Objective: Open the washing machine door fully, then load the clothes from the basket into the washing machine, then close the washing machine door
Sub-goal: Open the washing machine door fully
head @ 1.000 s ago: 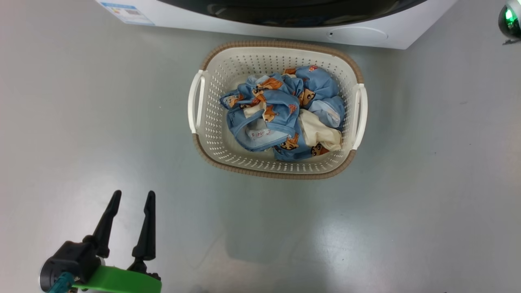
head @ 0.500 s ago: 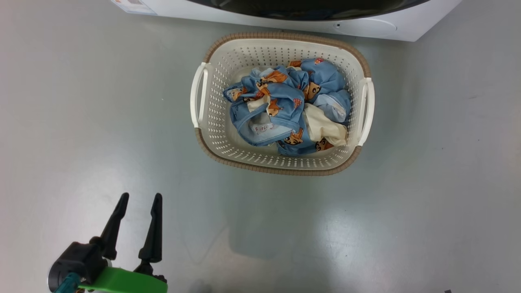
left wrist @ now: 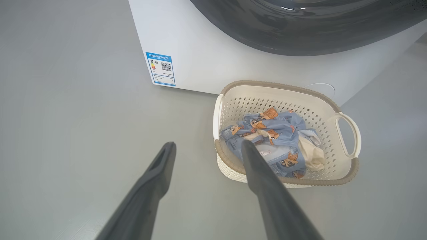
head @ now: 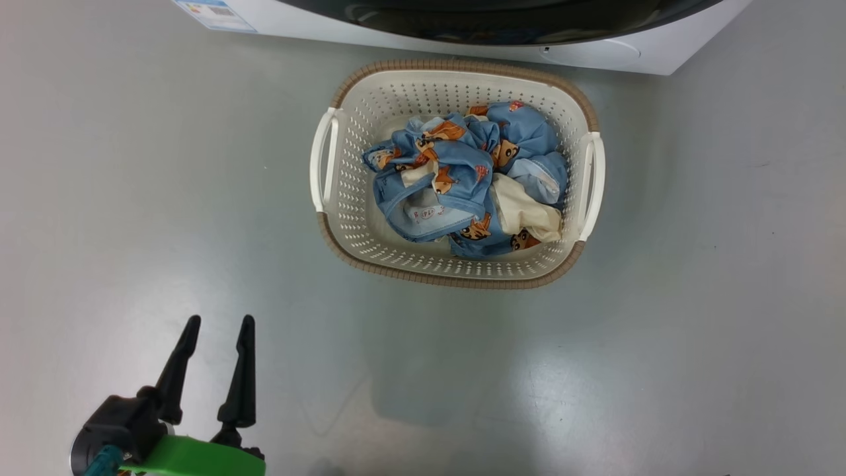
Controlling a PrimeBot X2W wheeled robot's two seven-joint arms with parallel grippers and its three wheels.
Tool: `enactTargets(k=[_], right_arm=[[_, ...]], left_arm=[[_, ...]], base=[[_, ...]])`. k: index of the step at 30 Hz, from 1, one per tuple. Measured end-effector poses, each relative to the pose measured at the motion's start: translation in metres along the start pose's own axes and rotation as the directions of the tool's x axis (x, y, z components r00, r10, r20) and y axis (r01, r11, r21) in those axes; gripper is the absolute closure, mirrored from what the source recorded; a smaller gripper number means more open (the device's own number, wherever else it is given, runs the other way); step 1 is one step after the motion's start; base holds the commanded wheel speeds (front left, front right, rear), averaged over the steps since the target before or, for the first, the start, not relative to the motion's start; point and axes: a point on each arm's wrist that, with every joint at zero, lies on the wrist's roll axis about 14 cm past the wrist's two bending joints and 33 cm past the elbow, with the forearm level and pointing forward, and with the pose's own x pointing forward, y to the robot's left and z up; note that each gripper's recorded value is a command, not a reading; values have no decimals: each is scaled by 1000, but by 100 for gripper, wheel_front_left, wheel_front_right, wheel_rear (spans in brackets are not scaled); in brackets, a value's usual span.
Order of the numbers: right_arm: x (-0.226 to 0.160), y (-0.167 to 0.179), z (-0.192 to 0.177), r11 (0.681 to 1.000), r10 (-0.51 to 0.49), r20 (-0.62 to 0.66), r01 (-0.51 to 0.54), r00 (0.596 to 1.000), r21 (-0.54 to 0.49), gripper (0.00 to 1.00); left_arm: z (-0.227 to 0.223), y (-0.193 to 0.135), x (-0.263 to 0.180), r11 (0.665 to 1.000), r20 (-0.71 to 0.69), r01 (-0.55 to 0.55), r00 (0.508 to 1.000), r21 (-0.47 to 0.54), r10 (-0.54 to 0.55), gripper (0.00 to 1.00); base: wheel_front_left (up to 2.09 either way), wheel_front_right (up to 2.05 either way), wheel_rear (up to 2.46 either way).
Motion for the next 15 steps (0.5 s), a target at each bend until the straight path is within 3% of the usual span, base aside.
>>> enactTargets(k=[15], right_arm=[[1,0,-4,1000,4,-33,-4,999,2,100]], left_arm=[[-4,-1,1,1000,-11,4,1000,-1,-4,0]], base=[[0,0,0]])
